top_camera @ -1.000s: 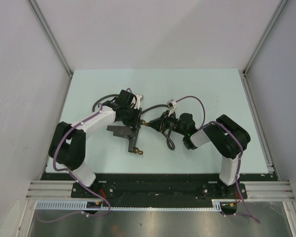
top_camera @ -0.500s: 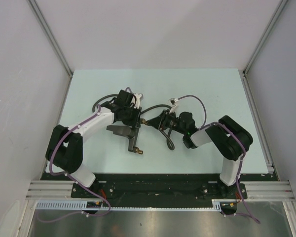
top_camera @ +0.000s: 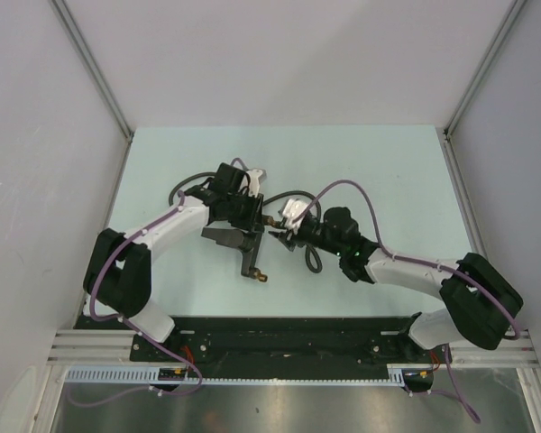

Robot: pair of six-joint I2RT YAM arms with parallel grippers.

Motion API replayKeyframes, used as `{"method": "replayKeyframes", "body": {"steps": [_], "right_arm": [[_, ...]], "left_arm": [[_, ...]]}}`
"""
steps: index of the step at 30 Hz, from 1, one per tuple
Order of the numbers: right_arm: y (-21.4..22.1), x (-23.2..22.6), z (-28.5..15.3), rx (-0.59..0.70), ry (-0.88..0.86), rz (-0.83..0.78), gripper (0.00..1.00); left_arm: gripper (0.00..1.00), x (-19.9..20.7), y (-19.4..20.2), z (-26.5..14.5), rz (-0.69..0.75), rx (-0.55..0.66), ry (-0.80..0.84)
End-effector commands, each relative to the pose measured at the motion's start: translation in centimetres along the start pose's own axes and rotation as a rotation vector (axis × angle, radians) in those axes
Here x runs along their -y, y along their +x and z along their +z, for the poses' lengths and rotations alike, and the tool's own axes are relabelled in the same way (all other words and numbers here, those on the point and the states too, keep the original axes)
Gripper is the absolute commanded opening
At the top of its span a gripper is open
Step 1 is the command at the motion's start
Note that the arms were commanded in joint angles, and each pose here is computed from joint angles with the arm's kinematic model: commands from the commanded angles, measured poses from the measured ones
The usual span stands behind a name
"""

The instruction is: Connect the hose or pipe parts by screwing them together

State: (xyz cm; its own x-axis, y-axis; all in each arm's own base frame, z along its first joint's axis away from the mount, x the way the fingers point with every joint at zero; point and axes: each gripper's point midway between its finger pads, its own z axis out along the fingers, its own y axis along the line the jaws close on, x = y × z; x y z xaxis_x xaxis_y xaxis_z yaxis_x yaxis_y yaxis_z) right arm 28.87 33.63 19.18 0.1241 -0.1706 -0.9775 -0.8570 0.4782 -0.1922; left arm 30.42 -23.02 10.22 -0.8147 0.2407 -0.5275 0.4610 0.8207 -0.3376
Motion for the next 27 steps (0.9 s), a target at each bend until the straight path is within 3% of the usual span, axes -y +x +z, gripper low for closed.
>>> {"method": "replayKeyframes", "body": {"steps": [1, 8, 17, 21, 22, 23, 25, 27], "right_arm": [[1.4, 0.0, -0.6, -0.173, -0.004, -0.575, 0.61], [2.1, 0.0, -0.1, -0.306, 0.054, -0.821, 0.61], [4.7, 0.4, 1.8, -0.394, 0.053, -0.913, 0.48], [5.0, 0.0, 2.8, -0.384, 0.035, -0.886, 0.25], [5.2, -0.2, 3.2, -0.373, 0.026, -0.855, 0.13], [5.1, -0.4, 3.5, -0.362, 0.02, -0.837, 0.08], [5.2, -1.1, 4.1, -0.334, 0.009, -0.773, 0.0], [4.9, -1.4, 4.9, -0.295, 0.014, -0.712, 0.0]], "left_arm": [[0.0, 1.8, -3.5, -1.7, -0.004, 0.084, 0.074], [0.0, 1.7, -3.2, -1.8, -0.007, 0.07, 0.072], [0.0, 2.1, -3.5, -2.1, -0.008, 0.075, 0.094], [0.0, 2.3, -3.5, -2.2, -0.008, 0.074, 0.108], [0.0, 2.4, -3.4, -2.2, -0.01, 0.071, 0.112], [0.0, 2.5, -3.5, -2.3, -0.013, 0.073, 0.12], [0.0, 3.1, -3.4, -2.3, -0.02, 0.063, 0.153], [0.0, 3.8, -3.2, -2.1, -0.028, 0.05, 0.198]]}}
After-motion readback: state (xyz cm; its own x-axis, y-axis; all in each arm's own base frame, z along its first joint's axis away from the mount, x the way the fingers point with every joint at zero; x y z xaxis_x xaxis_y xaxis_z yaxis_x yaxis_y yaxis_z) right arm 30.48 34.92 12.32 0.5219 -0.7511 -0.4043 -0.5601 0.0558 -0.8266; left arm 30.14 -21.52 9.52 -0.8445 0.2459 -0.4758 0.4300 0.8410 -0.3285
